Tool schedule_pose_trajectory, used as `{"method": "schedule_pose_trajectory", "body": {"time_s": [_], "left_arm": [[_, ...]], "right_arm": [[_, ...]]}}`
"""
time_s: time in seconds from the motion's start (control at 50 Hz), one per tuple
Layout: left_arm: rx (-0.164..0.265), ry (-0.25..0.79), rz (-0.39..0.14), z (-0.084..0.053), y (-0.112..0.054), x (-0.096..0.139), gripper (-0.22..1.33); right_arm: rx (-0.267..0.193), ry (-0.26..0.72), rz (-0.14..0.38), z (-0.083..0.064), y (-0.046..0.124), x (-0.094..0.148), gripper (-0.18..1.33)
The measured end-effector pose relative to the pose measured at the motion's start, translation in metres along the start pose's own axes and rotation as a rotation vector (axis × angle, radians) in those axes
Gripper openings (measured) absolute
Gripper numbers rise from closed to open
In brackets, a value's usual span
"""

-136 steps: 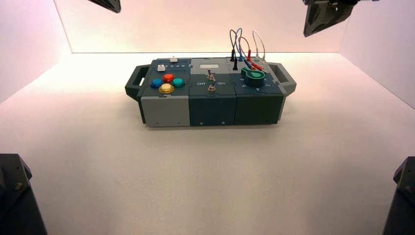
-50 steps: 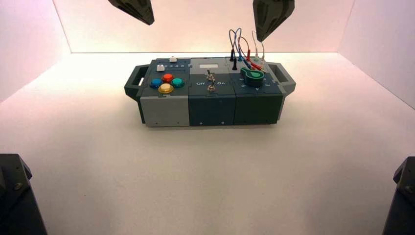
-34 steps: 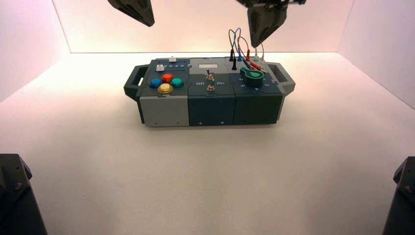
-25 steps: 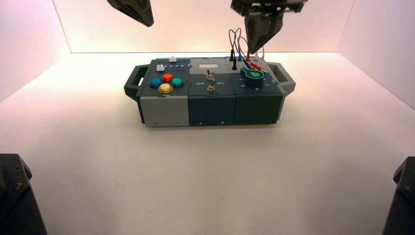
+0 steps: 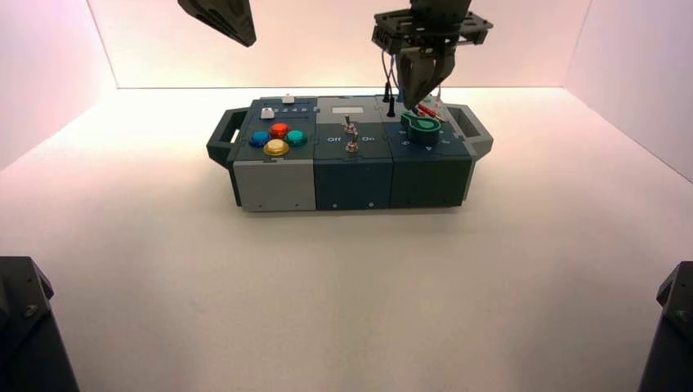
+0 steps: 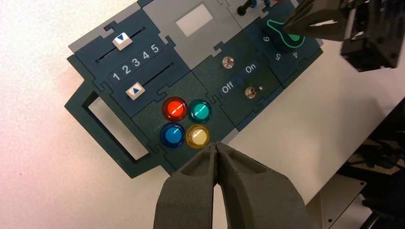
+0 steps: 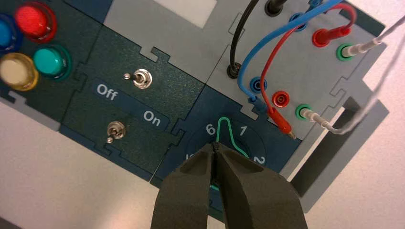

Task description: Turn the knob to position 2.

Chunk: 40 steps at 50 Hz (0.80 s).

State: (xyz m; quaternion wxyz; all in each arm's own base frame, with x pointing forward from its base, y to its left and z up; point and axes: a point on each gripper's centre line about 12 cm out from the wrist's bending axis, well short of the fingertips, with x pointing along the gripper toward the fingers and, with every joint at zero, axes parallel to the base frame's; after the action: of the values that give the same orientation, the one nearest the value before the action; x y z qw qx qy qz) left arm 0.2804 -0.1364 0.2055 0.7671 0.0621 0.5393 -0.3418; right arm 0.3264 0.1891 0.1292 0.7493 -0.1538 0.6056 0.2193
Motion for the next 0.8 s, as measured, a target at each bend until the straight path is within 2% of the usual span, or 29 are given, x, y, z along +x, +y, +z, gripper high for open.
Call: {"method": "schedule_pose_trajectory", "body": {"time_s": [0.22,0.46,0.68,0.8], "left_arm": [[0.001,0.001,0.000,0.000,0.000,0.000,-0.17],[0.000,0.003,-0.001,0.000,0.000,0.001,-0.17],[0.001,0.000,0.001,0.000,0.000,0.001,-0.17],[-0.001,0.001,0.000,0.000,0.001,0.001,-0.16]], "right_arm": [[-0.002,0.011,0.001,0.002,0.001,0.006,-0.14],[-0.034,0.013,0.007,0.007,0.011,0.011,-0.14],[-0.042,0.018,0.001,0.011,0.010,0.017,-0.14],[-0.065,0.022,-0.019,0.014,0.009,0.020,-0.14]]}}
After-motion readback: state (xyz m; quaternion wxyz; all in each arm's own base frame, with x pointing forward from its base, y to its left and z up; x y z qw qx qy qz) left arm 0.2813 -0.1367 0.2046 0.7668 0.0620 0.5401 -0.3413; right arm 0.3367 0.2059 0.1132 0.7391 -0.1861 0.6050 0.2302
